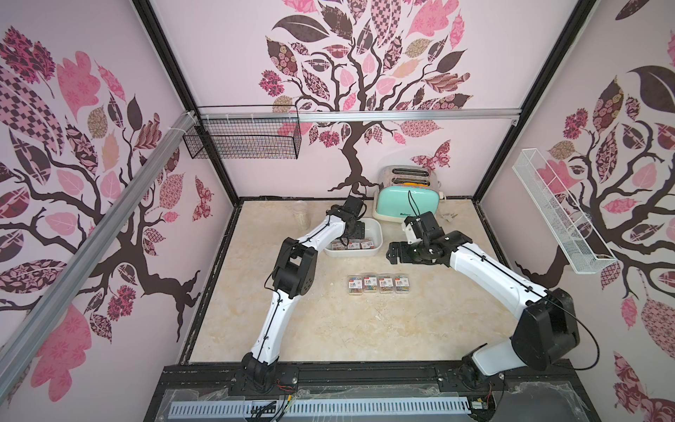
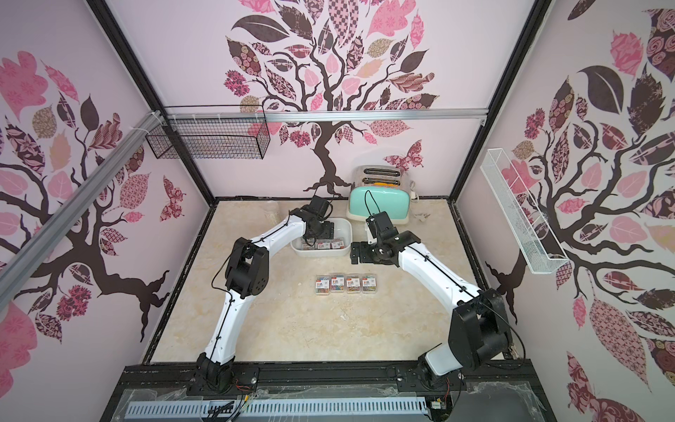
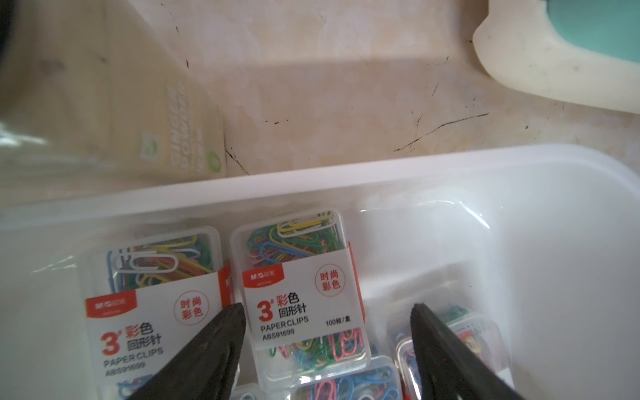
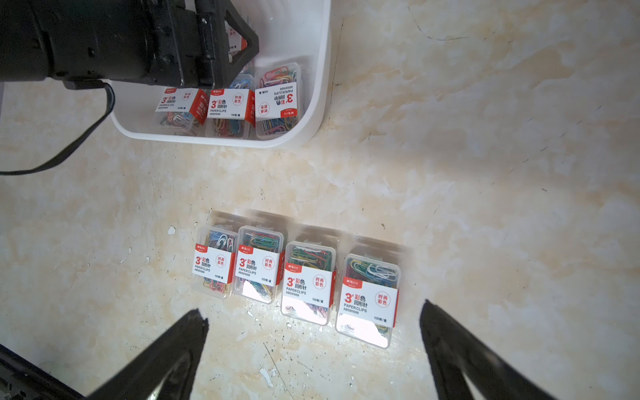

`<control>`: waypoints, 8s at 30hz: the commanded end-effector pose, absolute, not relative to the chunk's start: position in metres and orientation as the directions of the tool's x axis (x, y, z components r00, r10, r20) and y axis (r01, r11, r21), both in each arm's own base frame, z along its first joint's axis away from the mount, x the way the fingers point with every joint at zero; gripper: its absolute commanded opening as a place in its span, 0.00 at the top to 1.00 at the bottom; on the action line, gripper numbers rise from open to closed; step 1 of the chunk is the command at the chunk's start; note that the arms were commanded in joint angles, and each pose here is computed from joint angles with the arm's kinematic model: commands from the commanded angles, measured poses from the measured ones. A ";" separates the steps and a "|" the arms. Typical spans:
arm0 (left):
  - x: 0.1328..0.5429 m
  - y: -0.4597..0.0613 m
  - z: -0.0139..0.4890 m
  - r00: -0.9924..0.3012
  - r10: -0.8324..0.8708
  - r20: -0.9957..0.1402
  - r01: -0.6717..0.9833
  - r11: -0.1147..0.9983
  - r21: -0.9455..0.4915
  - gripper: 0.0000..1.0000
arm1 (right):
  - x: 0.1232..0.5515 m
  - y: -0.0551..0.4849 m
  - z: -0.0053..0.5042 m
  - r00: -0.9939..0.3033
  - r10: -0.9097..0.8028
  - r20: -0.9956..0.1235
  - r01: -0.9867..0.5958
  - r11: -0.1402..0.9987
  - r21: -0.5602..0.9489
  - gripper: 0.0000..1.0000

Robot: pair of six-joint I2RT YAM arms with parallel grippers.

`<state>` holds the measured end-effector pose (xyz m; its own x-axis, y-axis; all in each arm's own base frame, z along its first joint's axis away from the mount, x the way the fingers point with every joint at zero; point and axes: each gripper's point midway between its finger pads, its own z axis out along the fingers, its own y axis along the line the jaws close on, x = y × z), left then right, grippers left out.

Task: Take the paper clips out of the storage box
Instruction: Pick up the boxed paper clips from the storage box, then place the boxed paper clips at the center of the board, then adjust the boxed paper clips at the center of the board.

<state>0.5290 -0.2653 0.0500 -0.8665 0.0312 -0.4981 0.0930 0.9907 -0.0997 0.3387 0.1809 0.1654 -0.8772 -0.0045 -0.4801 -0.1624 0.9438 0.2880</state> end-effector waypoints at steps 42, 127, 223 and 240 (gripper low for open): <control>0.529 -0.250 0.043 -0.860 -0.015 -0.510 0.023 0.997 -0.068 0.45 | 0.338 0.184 0.190 -0.845 0.002 -0.535 -0.194 0.931 0.310 0.01; 0.290 -0.221 0.019 -0.932 0.020 -0.361 0.059 0.994 -0.096 0.40 | 0.320 0.191 0.201 -0.852 -0.002 -0.524 -0.200 0.926 0.320 0.01; 0.299 -0.170 0.043 -0.914 0.004 -0.406 0.008 1.000 -0.010 0.34 | 0.381 0.266 0.184 -0.844 -0.125 -0.522 -0.309 0.908 0.282 0.01; 0.303 -0.166 0.042 -0.908 0.027 -0.419 0.031 1.000 -0.003 0.34 | 0.378 0.275 0.178 -0.848 -0.135 -0.513 -0.313 0.909 0.277 0.01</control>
<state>0.3056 -0.1687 0.0406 -0.9044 0.0042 -0.4267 0.0121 0.9998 -0.0158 0.3717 0.2701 0.1773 -0.8555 -0.1330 -0.5004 -0.3091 0.9066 0.2874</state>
